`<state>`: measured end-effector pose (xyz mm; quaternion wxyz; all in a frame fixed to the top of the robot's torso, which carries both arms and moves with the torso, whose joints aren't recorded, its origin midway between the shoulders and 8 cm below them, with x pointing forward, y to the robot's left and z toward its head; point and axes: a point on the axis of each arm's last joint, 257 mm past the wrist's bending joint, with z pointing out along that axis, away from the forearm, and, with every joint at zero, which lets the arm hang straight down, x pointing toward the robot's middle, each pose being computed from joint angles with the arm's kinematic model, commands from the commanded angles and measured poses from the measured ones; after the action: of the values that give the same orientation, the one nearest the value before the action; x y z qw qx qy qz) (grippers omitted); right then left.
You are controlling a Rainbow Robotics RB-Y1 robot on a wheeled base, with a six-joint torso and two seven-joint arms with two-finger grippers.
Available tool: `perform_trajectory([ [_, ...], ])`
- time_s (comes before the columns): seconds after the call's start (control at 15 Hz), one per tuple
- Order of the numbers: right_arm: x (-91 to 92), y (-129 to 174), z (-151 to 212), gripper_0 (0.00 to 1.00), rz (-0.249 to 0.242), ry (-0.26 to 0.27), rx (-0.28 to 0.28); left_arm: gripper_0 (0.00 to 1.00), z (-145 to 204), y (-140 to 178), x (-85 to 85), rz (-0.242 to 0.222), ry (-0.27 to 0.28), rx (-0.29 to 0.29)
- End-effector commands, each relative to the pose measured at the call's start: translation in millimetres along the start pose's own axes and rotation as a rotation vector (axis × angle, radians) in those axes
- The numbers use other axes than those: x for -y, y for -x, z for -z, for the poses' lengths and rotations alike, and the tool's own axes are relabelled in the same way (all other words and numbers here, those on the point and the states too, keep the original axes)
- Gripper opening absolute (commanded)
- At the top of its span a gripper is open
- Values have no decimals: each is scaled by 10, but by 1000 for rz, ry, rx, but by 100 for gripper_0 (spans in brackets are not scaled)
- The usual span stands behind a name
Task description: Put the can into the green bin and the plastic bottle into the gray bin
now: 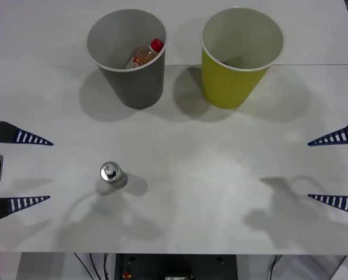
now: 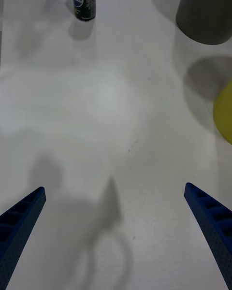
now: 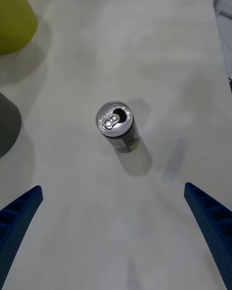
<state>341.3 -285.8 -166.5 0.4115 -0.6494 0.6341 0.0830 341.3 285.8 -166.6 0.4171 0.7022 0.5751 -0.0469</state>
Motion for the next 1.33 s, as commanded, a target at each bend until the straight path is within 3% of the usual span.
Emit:
perform_trajectory([
  [0.07,0,-1,0,100,0,0,0,100,0,0,0,0,0,0],
  [0.13,0,-1,0,100,0,0,0,100,0,0,0,0,0,0],
  [0.2,0,-1,0,100,0,0,0,100,-74,-107,206,45,-41,-5],
  [0.4,0,-1,0,100,0,0,0,100,-60,-103,193,42,-51,-5],
  [0.6,0,-1,0,100,0,0,0,100,-92,-135,178,81,-26,9],
  [0.87,0,-1,0,100,0,0,0,100,-248,-142,201,168,20,72],
  [1.0,0,-1,0,100,0,0,0,100,-342,-147,205,239,32,126],
  [1.33,0,-1,0,100,0,0,0,100,-544,-216,175,279,64,251],
])
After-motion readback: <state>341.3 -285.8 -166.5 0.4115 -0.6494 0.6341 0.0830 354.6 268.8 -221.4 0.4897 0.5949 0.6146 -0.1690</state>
